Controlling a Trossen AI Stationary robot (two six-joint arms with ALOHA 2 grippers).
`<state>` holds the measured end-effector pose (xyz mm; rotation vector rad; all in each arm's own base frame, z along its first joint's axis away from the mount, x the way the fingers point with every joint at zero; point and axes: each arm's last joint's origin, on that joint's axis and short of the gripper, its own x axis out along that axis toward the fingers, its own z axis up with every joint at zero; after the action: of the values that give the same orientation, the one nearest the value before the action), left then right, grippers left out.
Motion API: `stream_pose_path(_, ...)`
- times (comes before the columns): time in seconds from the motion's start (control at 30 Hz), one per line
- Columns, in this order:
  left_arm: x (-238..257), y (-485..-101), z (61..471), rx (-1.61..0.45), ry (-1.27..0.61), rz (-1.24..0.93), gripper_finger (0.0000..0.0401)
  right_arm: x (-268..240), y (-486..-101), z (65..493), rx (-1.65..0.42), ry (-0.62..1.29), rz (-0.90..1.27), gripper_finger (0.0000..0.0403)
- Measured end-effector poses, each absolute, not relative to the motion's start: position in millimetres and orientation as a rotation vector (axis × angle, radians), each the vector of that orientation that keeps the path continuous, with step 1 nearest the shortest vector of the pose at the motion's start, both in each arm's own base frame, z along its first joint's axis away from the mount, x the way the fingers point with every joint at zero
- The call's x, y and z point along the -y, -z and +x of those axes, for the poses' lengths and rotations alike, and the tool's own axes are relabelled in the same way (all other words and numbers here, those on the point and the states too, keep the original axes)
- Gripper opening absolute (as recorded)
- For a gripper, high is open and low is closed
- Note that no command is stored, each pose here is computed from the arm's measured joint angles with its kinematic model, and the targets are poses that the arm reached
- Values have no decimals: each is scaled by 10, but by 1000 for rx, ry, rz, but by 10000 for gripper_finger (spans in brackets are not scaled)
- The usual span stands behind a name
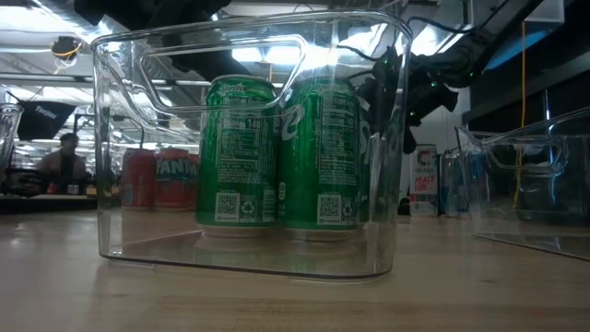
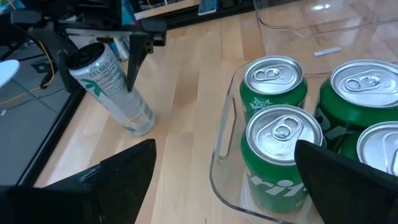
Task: Sort soda cans
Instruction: Put the white-pink soda can into the right transparent bin
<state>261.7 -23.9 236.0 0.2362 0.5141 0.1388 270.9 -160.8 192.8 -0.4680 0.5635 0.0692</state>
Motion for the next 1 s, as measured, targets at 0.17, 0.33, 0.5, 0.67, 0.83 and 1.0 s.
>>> stream_pose_path(0.17, 238, -2359, 2616, -515, -139, 236, 371, 1641, -1756, 2755, -602, -80, -419, 367)
stream_pose_path(0.33, 238, -2359, 2616, -515, -139, 236, 371, 1655, -1696, 2776, -606, -83, -420, 348)
stream_pose_path(0.5, 238, -2359, 2616, -516, -137, 241, 371, 1671, -1747, 2808, -544, -74, -454, 285)
stream_pose_path(0.67, 238, -2358, 2616, -517, -137, 243, 371, 1679, -1761, 2813, -530, -67, -463, 256)
stream_pose_path(0.83, 238, -2358, 2616, -517, -137, 243, 371, 1668, -1790, 2803, -515, -85, -459, 256)
stream_pose_path(1.0, 238, -2357, 2615, -518, -137, 243, 371, 1588, -2064, 2704, -454, -108, -475, 257)
